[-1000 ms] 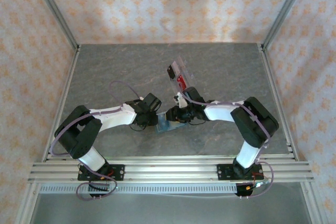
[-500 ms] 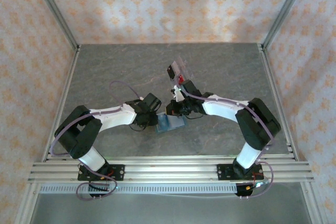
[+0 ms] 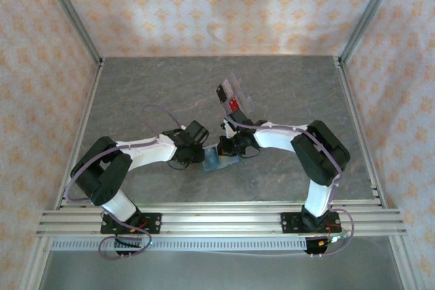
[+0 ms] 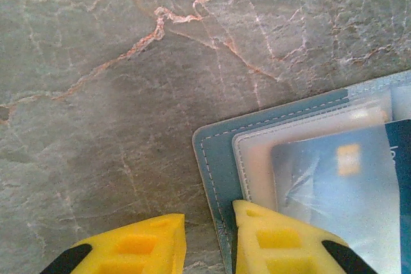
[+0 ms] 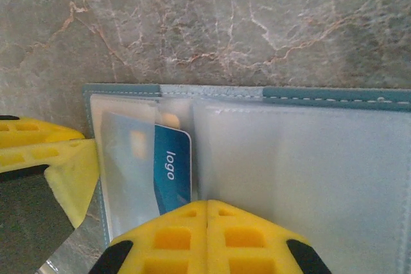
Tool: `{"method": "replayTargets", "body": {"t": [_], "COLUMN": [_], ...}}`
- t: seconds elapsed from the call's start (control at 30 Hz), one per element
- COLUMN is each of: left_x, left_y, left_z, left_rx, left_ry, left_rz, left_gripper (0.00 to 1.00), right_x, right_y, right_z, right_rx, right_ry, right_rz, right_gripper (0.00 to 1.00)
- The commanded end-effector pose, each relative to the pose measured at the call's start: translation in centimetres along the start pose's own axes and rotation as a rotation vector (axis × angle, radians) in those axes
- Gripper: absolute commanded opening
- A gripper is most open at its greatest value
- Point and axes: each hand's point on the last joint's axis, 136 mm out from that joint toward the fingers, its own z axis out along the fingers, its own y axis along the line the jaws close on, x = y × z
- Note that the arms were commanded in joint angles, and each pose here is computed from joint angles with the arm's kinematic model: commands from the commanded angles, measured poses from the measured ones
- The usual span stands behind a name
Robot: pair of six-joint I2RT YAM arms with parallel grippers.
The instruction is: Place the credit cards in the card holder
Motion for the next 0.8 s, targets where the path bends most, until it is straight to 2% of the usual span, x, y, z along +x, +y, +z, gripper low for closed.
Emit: {"method": "replayTargets", "body": {"t": [0.0,0.17,0.4,0.5,0.77], "left_x": [2.7,2.7,2.8,2.8,2.4], "left_y": [2.2,2.2,2.0,2.0,2.0], "left_z": [3.8,3.9,4.2,4.2,3.2], "left_rx": [-0.076,-0.075,-0.068,-0.067,-0.067], "left_ry": [0.069,0.070,0.077,0.078,0.056], "left_rz": [0.001,0.002,0.005,0.006,0.006], "left_gripper": [0.24,0.24,0.24,0.24,0.24], "right_x": [-0.3,0.1,0.1,0.2,0.6], "right_y": [-0.6,0.1,1.5,1.5,-0.5], "right_z": [0.5,1.3,1.5,2.2,3.3], "right_rx": [0.057,0.042,-0.051,-0.068,0.006], "right_ry": [-0.002,0.011,0.002,0.013,0.023], "right_rz": [-0.020,-0.025,-0.006,0.009,0.048], "right_gripper": [0.00,0.00,0.00,0.06,0.11]}}
